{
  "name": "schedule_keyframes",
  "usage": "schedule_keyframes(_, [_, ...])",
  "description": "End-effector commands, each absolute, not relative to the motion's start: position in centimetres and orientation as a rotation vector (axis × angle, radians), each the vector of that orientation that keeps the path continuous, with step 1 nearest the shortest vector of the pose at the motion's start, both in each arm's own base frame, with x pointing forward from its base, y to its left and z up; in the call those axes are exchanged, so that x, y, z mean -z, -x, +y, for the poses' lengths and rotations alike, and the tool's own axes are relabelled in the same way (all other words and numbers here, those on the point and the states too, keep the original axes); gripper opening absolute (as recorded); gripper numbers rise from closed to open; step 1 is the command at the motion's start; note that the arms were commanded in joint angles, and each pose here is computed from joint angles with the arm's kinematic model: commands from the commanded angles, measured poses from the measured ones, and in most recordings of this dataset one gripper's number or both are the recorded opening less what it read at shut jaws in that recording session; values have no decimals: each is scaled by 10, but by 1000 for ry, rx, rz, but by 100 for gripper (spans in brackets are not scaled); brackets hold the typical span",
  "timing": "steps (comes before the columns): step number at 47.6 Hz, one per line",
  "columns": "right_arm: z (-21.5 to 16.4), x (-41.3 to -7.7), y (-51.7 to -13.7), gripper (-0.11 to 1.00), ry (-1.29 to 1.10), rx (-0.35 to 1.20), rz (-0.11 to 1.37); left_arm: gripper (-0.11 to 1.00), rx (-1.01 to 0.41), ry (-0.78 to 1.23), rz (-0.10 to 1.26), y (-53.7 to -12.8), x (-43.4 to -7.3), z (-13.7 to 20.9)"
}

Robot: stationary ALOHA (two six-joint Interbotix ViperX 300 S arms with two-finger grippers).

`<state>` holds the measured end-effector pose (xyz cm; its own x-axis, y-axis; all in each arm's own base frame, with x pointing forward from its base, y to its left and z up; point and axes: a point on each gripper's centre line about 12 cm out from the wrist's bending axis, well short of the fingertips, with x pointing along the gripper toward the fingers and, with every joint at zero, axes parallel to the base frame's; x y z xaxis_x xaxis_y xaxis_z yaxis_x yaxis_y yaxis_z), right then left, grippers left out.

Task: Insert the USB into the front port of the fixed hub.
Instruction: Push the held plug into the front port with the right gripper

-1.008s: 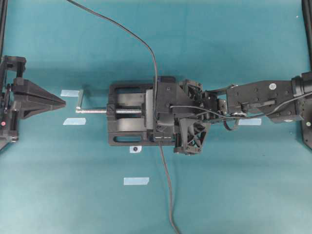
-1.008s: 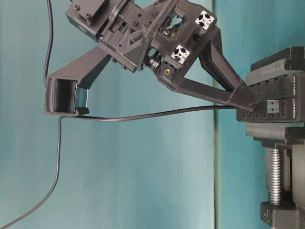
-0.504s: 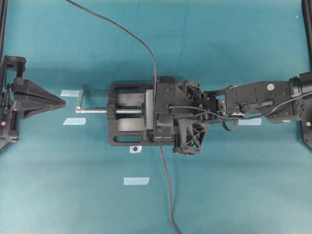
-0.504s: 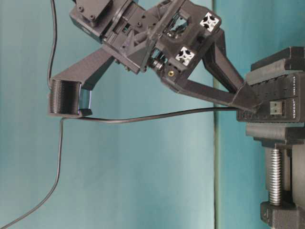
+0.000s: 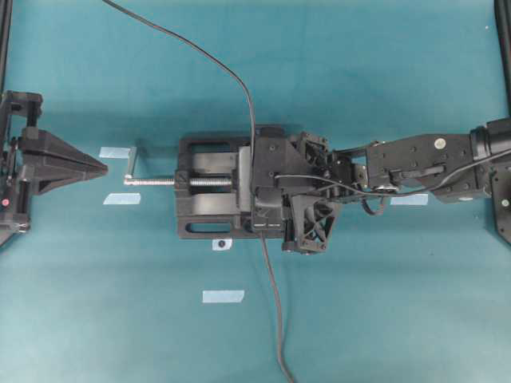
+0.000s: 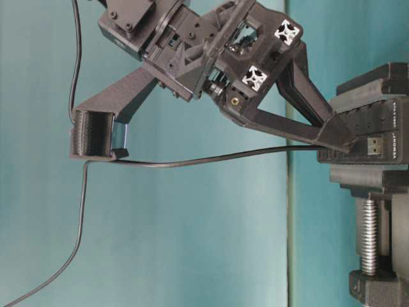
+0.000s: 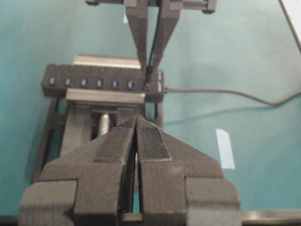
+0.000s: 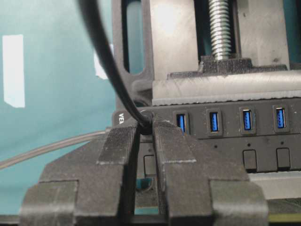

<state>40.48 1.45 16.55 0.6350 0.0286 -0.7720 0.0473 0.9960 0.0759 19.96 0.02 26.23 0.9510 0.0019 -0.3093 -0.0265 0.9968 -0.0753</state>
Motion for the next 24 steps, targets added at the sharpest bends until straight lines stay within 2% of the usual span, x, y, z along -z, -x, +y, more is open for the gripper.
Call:
schedule_keyframes(1, [17,-178,-411,6,-91,4,843,0,-12,79,296,-201,-268,0])
schedule_keyframes(24, [20,-169,-410,6,-86,-2,878,0,-12,79,293,-201,-268,0])
